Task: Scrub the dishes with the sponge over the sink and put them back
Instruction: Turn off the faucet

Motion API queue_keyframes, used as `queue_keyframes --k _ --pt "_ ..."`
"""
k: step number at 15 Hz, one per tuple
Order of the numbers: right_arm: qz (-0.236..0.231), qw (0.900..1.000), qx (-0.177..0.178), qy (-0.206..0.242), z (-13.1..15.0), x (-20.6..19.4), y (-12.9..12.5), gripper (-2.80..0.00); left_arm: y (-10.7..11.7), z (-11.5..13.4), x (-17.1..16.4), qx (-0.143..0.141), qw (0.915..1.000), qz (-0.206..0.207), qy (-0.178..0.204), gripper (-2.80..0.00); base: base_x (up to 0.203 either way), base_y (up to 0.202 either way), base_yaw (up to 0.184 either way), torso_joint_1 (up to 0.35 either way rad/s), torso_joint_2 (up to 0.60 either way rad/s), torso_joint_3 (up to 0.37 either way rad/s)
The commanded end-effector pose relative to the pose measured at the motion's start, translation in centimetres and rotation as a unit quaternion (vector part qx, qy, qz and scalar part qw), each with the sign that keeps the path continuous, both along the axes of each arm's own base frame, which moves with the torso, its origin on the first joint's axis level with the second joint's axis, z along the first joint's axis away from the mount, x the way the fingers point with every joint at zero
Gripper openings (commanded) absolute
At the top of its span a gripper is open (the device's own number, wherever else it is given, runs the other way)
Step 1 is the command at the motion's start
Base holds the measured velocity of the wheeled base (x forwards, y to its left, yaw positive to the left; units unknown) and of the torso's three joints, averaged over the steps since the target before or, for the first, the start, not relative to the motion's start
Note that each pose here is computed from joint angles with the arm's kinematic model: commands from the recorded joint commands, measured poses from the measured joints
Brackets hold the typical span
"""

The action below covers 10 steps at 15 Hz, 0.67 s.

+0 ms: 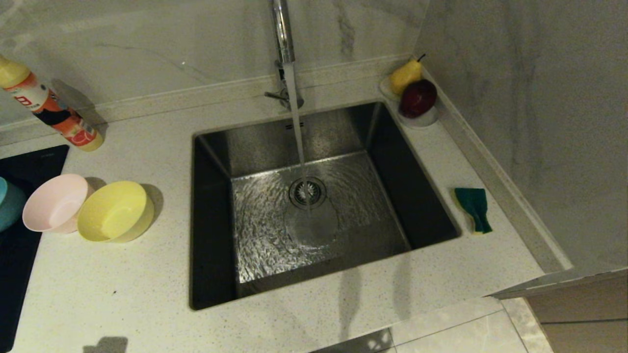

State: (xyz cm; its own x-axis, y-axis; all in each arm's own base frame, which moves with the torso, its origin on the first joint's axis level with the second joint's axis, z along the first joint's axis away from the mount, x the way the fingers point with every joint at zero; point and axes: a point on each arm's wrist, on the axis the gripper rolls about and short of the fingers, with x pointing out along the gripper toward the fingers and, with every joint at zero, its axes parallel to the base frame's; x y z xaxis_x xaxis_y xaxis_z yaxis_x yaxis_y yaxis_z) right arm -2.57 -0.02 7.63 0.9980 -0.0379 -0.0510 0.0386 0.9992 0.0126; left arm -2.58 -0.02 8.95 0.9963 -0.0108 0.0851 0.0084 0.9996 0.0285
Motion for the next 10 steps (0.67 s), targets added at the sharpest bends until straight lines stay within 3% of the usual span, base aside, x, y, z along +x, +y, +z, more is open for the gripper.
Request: queue_keyframes --k 1,3,5,8,10 --pt "0.0 1.0 0.0 0.001 0.0 0.0 0.0 -2.8 0.0 3.4 -1.4 0.002 0.9985 -0.007 -0.054 -2.8 0.0 0.0 0.0 0.0 0.0 0.0" --pt "0.0 1.0 0.0 0.001 0.0 0.0 0.0 -2.8 -0.1 7.2 -3.7 0.007 0.9954 -0.031 -0.09 -2.8 0.0 0.0 0.0 0.0 0.0 0.0" --pt "0.0 1.0 0.0 0.001 0.0 0.0 0.0 -2.8 -0.3 11.4 -5.3 0.011 0.9928 -0.064 -0.101 -2.8 0.0 0.0 0.0 0.0 0.0 0.0" --pt "0.0 1.0 0.0 0.001 0.0 0.0 0.0 -2.8 -0.4 17.5 -1.4 -0.027 0.9932 -0.111 -0.02 -2.8 0.0 0.0 0.0 0.0 0.0 0.0" --pt "0.0 1.0 0.0 0.001 0.0 0.0 0.0 -2.8 -0.6 21.1 3.4 -0.068 0.9861 -0.145 0.043 -2.8 0.0 0.0 0.0 0.0 0.0 0.0"
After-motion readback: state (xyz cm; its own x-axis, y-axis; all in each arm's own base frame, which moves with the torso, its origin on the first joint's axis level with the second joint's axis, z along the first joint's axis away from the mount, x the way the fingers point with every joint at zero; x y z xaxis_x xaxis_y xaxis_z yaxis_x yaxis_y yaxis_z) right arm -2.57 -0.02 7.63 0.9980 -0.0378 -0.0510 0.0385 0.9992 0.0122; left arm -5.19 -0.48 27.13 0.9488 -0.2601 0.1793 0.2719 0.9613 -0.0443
